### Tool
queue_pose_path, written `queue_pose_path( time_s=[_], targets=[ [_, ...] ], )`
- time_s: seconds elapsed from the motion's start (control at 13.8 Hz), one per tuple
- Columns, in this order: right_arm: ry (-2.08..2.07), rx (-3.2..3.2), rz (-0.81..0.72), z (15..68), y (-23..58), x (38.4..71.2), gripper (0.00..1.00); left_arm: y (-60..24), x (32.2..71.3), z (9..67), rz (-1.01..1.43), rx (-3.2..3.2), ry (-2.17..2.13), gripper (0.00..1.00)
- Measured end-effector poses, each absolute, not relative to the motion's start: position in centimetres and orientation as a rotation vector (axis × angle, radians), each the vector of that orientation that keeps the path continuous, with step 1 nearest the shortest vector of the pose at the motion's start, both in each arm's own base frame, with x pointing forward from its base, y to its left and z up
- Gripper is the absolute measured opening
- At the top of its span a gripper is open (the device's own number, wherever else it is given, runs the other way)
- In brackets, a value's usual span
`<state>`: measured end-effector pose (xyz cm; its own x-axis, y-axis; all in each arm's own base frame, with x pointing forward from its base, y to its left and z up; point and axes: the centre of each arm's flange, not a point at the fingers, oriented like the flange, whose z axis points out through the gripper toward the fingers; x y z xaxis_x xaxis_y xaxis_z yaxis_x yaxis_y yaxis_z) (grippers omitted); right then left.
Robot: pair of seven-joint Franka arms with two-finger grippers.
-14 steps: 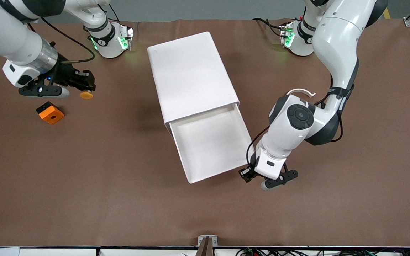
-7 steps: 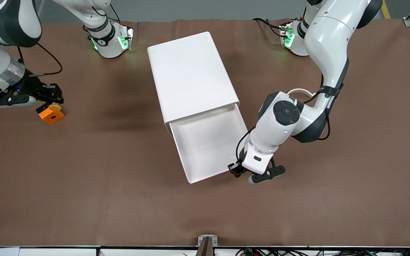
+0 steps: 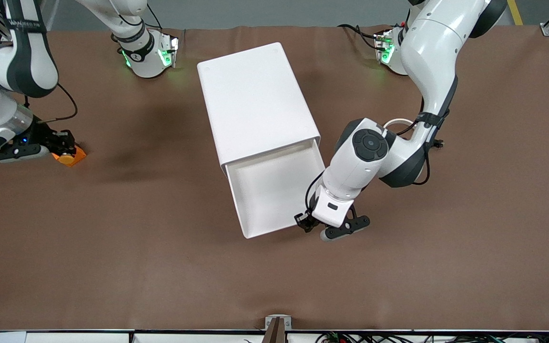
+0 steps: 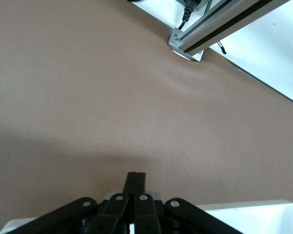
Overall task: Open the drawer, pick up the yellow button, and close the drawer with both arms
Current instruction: 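Move the button to the orange block while the left gripper closes the drawer, then lower the button onto the table and open the right gripper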
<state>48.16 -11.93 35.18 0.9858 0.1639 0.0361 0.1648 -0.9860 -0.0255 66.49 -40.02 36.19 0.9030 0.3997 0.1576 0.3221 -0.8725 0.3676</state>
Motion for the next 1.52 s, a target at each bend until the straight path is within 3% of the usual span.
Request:
queue_pose_path(
  time_s=[0.36, 0.65, 1.52],
  targets=[
    [-0.197, -3.076, 0.053, 27.0, -13.3, 46.5, 0.41, -42.2, 65.1, 36.2, 0.309, 2.725, 0.538, 0.01],
    [-0.122, -3.048, 0.146, 23.3, -14.6, 45.5, 0.41, -44.6, 63.4, 36.0, 0.277, 2.728, 0.543, 0.01],
    [0.098, -3.046, 0.217, 18.0, -10.4, 43.1, 0.41, -51.4, 57.0, 35.8, 0.144, 2.809, 0.528, 0.01]
  ],
)
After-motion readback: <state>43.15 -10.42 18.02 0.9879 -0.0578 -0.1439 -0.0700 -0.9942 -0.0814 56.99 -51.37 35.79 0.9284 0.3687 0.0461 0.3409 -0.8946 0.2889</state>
